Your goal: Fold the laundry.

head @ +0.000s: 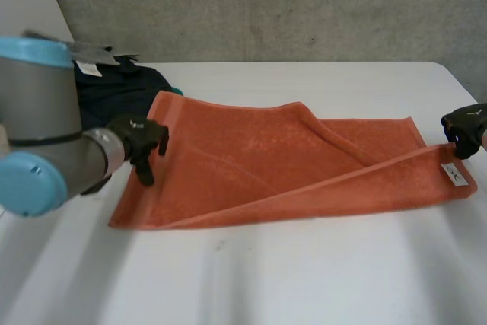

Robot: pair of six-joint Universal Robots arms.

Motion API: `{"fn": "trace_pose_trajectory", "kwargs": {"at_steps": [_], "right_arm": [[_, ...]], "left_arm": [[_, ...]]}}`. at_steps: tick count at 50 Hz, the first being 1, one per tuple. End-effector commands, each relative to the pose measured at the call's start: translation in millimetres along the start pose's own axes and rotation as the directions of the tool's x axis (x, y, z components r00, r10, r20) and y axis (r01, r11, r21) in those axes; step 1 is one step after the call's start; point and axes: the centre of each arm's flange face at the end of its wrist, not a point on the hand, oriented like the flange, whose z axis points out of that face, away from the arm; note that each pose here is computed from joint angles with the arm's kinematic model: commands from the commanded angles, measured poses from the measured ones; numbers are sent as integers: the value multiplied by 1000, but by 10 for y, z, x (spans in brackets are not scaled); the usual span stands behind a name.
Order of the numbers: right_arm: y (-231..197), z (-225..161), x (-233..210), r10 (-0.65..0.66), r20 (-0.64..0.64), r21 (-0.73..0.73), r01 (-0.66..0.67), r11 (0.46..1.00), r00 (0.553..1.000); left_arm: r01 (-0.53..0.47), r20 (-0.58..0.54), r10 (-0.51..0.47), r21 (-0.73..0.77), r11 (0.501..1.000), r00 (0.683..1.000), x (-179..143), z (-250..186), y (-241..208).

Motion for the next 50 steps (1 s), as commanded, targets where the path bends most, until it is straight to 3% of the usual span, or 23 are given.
{"fn": "trace_pose_trajectory", "kwargs": {"at_steps": [1, 10, 20, 33, 38, 41, 46, 49, 50], "right_arm": [[2, 26, 17, 9, -25, 11, -9, 1000, 1000], [48, 11, 48, 22, -34, -3, -22, 1000, 999], [103, -14, 104, 55, -44, -18, -56, 998, 997], [121, -169, 252, 66, -26, -29, -67, 997, 997], [120, -422, 204, -20, 114, -63, 28, 998, 993], [232, -702, 190, -113, 253, -138, 152, 979, 961], [467, -1087, 155, -278, 494, -196, 417, 887, 824], [527, -1076, 176, -292, 486, -211, 434, 876, 824], [523, -1021, 184, -295, 449, -210, 420, 883, 844]], "left_arm": [[29, -36, -33, -110, 994, 999, 160, -199, 330], [23, -102, -43, -182, 983, 994, 301, -187, 559], [-31, -58, 23, -150, 988, 998, 296, 39, 639], [-69, -42, 65, -121, 990, 997, 244, -97, 516], [-108, -89, 91, -206, 973, 992, 228, -416, 506], [-173, -174, 122, -313, 934, 977, 289, -693, 589], [-250, -265, 153, -386, 888, 952, 299, -920, 683], [-258, -253, 169, -380, 888, 953, 272, -870, 696], [-258, -234, 179, -373, 891, 956, 242, -807, 687]]}}
